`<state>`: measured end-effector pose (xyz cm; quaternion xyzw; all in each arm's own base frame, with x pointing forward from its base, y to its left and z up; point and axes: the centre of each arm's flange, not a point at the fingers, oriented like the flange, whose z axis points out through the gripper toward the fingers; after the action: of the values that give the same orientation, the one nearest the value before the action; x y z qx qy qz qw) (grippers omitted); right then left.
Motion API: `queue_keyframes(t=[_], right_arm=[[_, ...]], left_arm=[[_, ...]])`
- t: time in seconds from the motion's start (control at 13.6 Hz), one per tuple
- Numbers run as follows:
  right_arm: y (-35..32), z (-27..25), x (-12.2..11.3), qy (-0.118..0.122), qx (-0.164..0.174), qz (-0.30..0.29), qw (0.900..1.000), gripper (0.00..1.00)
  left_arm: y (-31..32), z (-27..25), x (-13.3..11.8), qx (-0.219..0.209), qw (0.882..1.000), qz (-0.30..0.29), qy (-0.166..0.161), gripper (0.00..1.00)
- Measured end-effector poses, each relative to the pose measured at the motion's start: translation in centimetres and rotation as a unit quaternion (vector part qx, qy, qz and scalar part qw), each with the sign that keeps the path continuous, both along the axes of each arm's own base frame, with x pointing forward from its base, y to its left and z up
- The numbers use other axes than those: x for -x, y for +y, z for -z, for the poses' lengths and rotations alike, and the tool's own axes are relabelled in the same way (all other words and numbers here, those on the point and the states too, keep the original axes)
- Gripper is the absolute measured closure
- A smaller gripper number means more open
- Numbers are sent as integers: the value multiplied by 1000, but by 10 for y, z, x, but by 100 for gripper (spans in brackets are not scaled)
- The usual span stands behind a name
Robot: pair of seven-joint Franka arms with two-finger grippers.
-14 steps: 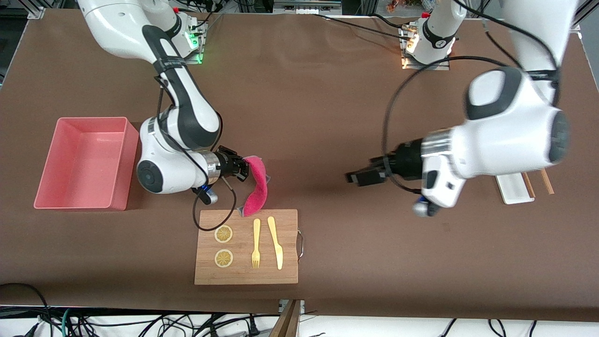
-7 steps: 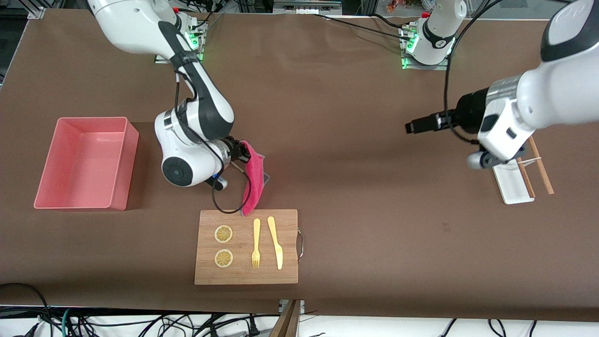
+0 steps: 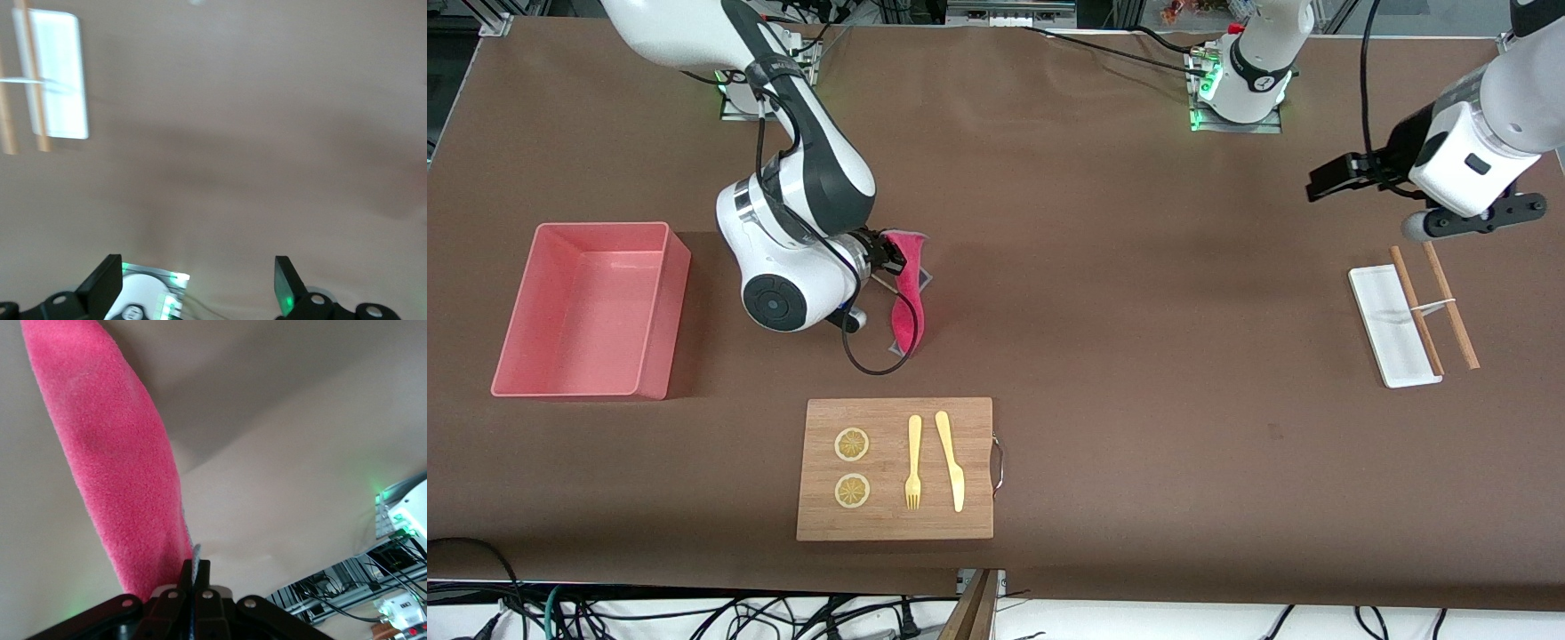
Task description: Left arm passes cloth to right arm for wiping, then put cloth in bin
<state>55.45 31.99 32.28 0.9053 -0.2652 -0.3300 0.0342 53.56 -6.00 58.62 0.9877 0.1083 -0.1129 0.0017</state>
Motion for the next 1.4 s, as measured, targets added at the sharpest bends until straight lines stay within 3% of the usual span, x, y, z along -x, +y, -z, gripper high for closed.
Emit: queue_keyframes(t=[0.15,0.51,0.96,1.4], right_arm=[[-8,14,4,11,15,-1,1000,98],[-60,81,-2,39,77,-19,996,98],[-200,102,-43,38,44,-52,997,98],[-306,99,-55,32,10,-152,988,98]], left_arm=[[27,21,-4,-18,1000,12,-13,0],[64,39,-7,-10,999,25,-22,0],[54,37,-9,-9,999,37,-28,0],[24,37,-7,-9,998,63,-27,0]])
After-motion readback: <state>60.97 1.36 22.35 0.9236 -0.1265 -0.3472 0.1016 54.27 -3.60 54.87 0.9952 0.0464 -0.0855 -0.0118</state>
